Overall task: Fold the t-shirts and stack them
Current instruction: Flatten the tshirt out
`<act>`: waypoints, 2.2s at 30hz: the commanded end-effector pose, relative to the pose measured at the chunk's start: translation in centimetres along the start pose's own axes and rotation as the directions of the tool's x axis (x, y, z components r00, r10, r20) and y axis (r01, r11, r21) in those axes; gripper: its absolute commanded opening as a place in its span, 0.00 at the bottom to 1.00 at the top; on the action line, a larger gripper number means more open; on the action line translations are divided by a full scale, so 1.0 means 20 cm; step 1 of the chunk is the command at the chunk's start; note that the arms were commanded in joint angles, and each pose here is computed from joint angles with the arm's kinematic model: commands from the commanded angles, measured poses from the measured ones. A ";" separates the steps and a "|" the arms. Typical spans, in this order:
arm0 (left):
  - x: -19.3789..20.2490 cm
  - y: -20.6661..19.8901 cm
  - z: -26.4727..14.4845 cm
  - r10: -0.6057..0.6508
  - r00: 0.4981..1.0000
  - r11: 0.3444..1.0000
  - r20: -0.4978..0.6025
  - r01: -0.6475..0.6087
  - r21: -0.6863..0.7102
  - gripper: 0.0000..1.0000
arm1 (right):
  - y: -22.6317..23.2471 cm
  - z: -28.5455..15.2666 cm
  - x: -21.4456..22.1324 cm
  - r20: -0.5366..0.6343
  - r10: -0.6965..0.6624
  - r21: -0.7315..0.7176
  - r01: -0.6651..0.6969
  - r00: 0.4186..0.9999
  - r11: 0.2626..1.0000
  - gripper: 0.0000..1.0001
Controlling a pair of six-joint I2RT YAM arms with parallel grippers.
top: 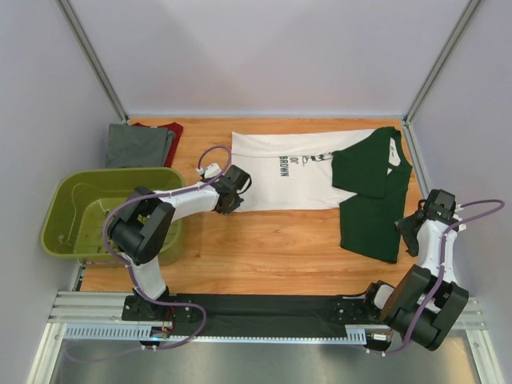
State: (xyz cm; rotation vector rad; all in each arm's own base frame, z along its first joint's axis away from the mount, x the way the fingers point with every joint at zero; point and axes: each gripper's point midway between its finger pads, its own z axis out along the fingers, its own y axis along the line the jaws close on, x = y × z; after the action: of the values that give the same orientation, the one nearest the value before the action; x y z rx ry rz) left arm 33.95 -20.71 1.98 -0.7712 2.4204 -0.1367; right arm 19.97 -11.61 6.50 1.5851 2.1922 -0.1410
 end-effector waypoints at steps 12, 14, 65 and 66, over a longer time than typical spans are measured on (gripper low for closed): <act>-0.05 0.22 -0.08 0.026 1.000 0.988 0.019 -0.022 -0.153 0.00 | -0.05 0.00 0.09 -0.033 0.018 -0.007 -0.018 0.999 1.000 0.62; -0.05 0.23 -0.06 0.026 1.000 0.987 0.015 -0.023 -0.157 0.00 | -0.02 0.02 0.10 -0.048 0.012 -0.044 -0.014 0.999 0.999 0.62; -0.15 0.18 0.05 0.062 0.998 0.994 -0.017 -0.064 -0.093 0.00 | 0.32 0.31 -0.02 -0.096 -0.131 -0.235 0.106 0.987 0.966 0.77; -0.15 0.18 0.05 0.061 0.998 0.994 -0.017 -0.062 -0.093 0.00 | 0.33 0.31 -0.01 -0.103 -0.135 -0.240 0.107 0.985 0.965 0.76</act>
State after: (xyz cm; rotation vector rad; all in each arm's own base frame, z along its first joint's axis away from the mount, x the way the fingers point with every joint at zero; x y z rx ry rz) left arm 34.44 -15.81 1.92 -0.7551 2.4655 -0.0049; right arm 25.82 -11.41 2.29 1.4275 2.3265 0.1177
